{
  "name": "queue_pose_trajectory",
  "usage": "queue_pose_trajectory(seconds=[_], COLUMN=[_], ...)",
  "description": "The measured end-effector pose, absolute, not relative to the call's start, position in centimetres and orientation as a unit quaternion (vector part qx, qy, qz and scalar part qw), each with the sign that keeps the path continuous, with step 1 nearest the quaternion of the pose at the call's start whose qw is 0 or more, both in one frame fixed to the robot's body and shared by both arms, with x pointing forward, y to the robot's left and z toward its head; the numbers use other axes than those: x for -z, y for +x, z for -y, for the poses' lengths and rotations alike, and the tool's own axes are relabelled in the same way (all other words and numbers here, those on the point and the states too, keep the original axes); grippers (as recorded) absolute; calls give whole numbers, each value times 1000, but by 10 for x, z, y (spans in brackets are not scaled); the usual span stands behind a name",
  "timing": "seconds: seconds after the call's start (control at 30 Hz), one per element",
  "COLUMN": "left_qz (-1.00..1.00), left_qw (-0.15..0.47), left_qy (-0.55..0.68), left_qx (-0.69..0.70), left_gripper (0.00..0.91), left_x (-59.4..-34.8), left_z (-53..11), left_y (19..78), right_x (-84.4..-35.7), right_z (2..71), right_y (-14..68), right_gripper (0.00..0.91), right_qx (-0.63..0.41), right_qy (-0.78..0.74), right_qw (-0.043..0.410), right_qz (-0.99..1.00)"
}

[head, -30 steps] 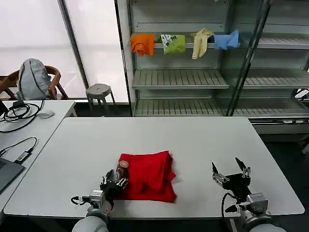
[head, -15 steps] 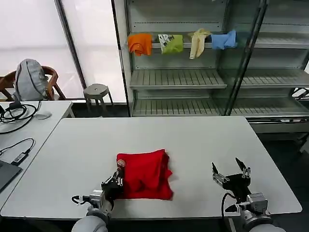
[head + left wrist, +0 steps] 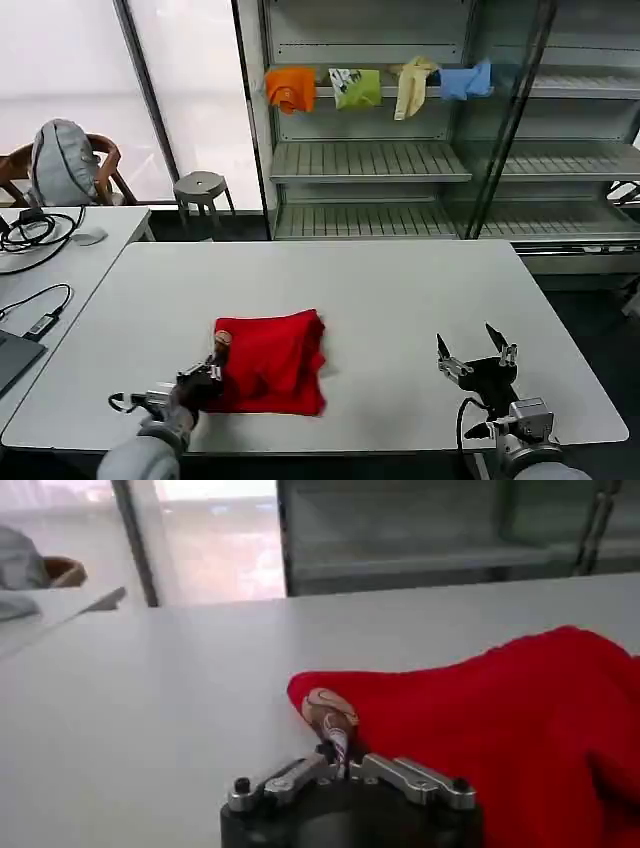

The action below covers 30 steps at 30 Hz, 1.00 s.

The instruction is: Fold and organize the clothes.

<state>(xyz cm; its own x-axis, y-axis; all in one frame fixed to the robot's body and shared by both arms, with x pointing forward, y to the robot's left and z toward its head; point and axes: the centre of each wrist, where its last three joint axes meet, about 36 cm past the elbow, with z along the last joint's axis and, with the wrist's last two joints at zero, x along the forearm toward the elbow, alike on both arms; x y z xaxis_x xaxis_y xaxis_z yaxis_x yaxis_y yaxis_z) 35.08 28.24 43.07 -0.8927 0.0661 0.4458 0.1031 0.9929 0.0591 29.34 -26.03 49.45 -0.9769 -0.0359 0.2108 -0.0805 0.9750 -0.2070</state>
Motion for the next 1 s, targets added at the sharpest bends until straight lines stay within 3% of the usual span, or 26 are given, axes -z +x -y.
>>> queue_pose_trajectory(seconds=[0.33,0.57,0.67,1.0], left_qz=[973,970,968,963], left_qw=[181,129,116,111], left_qy=[20,7,-16,-158], left_qx=[144,206,223,188], left_gripper=[10,20,10,20], left_x=[-504,-543,-540,-480], left_z=[-397,-394,-368,-237], left_y=[351,342,336,318], right_x=[-493,-493,-492,-495], right_z=[254,254,256,260], right_y=[298,298,297,292], right_gripper=[907,907,907,907], right_qx=[-99,-99,-101,-109], right_qy=[37,34,30,18], right_qw=[95,95,97,100], right_qz=[990,990,990,989])
